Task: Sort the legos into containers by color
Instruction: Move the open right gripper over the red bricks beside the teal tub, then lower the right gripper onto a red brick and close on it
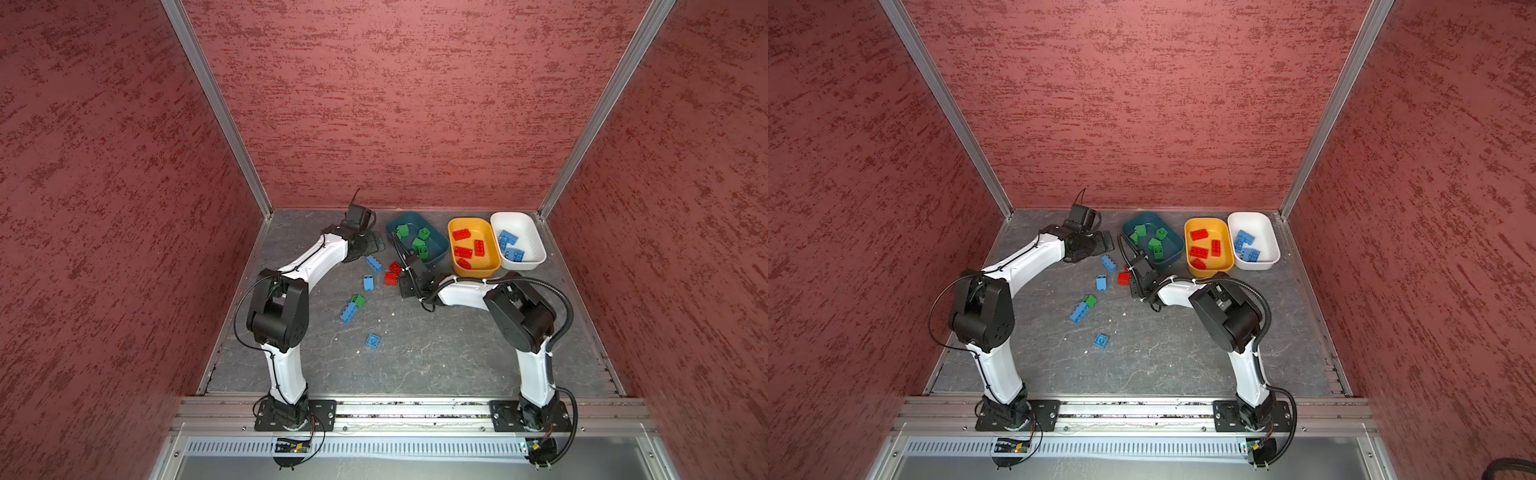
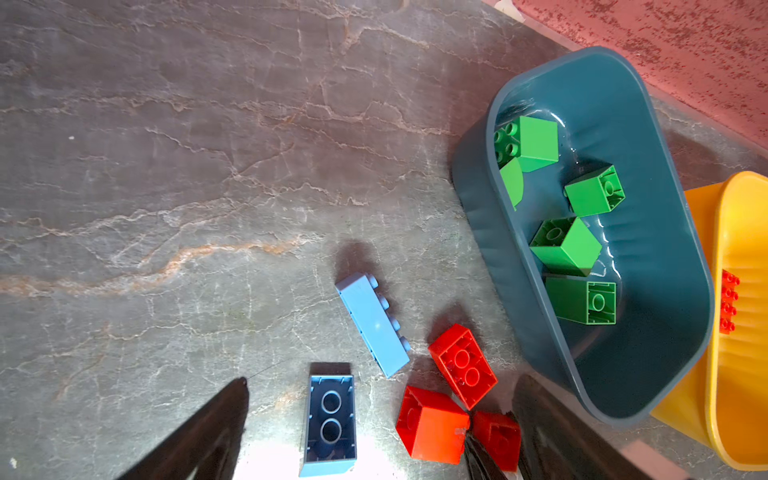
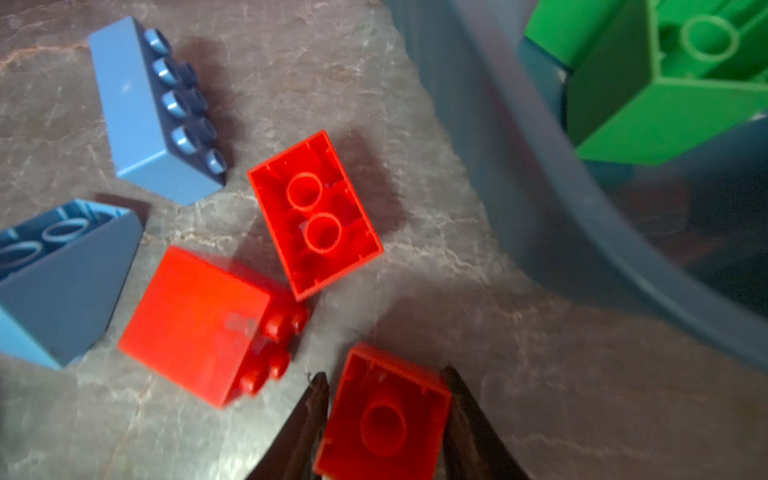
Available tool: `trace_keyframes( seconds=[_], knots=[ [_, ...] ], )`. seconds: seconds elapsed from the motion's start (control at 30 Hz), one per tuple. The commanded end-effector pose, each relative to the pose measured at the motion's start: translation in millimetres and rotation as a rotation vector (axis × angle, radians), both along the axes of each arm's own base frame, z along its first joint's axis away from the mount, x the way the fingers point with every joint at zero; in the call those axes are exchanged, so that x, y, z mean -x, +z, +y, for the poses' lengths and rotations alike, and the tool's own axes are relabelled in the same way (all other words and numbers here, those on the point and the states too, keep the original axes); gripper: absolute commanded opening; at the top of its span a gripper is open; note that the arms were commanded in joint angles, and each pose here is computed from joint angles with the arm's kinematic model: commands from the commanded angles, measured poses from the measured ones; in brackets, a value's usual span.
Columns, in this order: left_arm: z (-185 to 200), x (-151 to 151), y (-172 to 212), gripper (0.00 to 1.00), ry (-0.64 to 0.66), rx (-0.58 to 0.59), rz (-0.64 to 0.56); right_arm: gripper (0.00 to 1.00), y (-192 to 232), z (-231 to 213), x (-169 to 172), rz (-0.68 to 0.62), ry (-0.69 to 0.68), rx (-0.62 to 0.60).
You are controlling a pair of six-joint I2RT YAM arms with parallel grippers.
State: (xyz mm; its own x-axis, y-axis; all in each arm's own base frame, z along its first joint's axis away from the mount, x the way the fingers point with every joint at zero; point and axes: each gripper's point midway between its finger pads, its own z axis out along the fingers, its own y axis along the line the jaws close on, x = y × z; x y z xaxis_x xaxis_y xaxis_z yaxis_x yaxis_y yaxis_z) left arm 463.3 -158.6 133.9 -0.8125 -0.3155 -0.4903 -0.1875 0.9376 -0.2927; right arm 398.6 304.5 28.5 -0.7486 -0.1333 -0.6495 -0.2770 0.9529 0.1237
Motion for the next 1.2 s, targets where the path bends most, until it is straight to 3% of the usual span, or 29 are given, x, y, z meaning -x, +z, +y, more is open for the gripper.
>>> trace_keyframes(
  seconds=[0.0,0.27,0.53,0.7,0.77,0.93,1.17],
  knots=[
    [1,3,11,0.99,0.002,0.008,-0.024,0.35,37,9,4,-0.081,0.057,-0.086],
    [-15,6,11,0.99,-0.032,0.004,-0.034,0.33,68,-17,26,-0.156,0.054,-0.110],
    [-29,9,7,0.99,-0.059,-0.004,-0.030,0.33,98,-54,21,-0.221,-0.006,-0.175],
    [-30,12,-1,0.99,-0.061,-0.016,-0.012,0.46,86,-16,31,-0.112,0.244,-0.249],
    [-28,12,-1,0.99,-0.053,-0.021,-0.009,0.49,77,-2,26,-0.071,0.263,-0.268],
    [-22,15,-2,0.99,-0.042,-0.033,-0.006,0.55,62,18,3,-0.034,0.199,-0.315],
    [-13,23,-14,0.99,-0.024,-0.043,0.028,0.61,19,5,-35,-0.035,0.015,-0.194]
  ],
)
